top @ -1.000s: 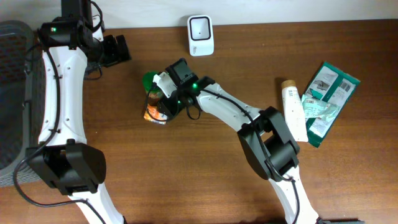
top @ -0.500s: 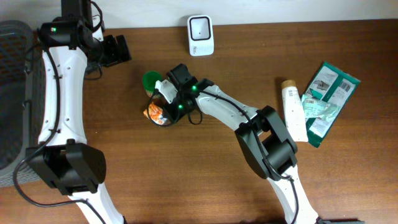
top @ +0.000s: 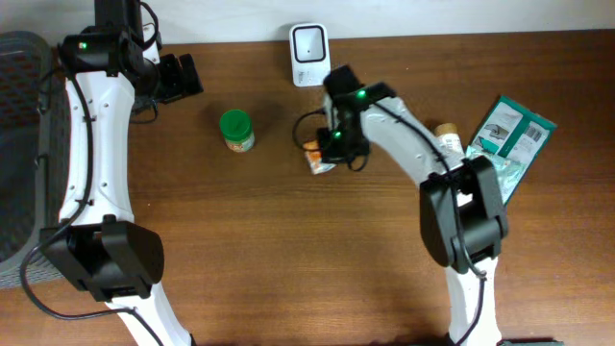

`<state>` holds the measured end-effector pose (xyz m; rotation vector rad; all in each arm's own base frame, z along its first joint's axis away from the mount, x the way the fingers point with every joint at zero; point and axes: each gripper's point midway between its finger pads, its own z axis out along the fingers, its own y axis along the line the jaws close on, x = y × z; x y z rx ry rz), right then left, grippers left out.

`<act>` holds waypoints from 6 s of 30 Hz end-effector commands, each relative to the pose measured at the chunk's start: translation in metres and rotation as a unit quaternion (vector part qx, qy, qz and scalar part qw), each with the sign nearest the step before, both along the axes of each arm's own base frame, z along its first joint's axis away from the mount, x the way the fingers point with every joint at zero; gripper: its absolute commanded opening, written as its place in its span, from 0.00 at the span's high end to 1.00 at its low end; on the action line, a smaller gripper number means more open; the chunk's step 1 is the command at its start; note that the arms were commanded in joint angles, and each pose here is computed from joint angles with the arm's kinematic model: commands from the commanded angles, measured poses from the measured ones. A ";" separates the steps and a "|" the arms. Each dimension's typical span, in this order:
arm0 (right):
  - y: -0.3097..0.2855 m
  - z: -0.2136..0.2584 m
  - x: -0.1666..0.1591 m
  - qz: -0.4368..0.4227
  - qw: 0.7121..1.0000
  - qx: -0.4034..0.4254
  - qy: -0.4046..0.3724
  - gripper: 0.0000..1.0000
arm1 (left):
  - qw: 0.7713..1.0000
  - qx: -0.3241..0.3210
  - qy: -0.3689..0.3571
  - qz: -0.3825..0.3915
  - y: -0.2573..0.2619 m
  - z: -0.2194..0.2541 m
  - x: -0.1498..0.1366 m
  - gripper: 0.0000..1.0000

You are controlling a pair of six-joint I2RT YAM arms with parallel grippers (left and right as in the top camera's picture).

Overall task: Scan the item barcode
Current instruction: 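Reach the right gripper to the orange packet beside the jar and grasp it, then lift the orange packet with the right gripper toward the scanner, then hold the orange packet over the scanner window with the right gripper, then carry the orange packet right and drop it onto the green package, then move the right gripper left over the green-lidded jar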

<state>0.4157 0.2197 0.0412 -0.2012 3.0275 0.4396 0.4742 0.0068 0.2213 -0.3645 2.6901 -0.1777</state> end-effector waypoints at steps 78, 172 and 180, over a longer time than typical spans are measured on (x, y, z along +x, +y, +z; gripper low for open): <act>0.004 0.190 0.209 0.156 0.782 -0.336 -0.501 0.96 | 1.000 0.005 -0.009 0.000 0.002 0.007 0.000 0.01; 0.149 0.109 0.054 0.158 0.948 0.066 -0.269 0.01 | 0.987 0.057 -0.146 0.036 0.063 0.113 0.002 0.01; 0.187 0.051 0.075 0.191 0.925 0.019 -0.327 0.02 | 0.988 0.058 -0.134 0.050 0.074 0.114 -0.008 0.01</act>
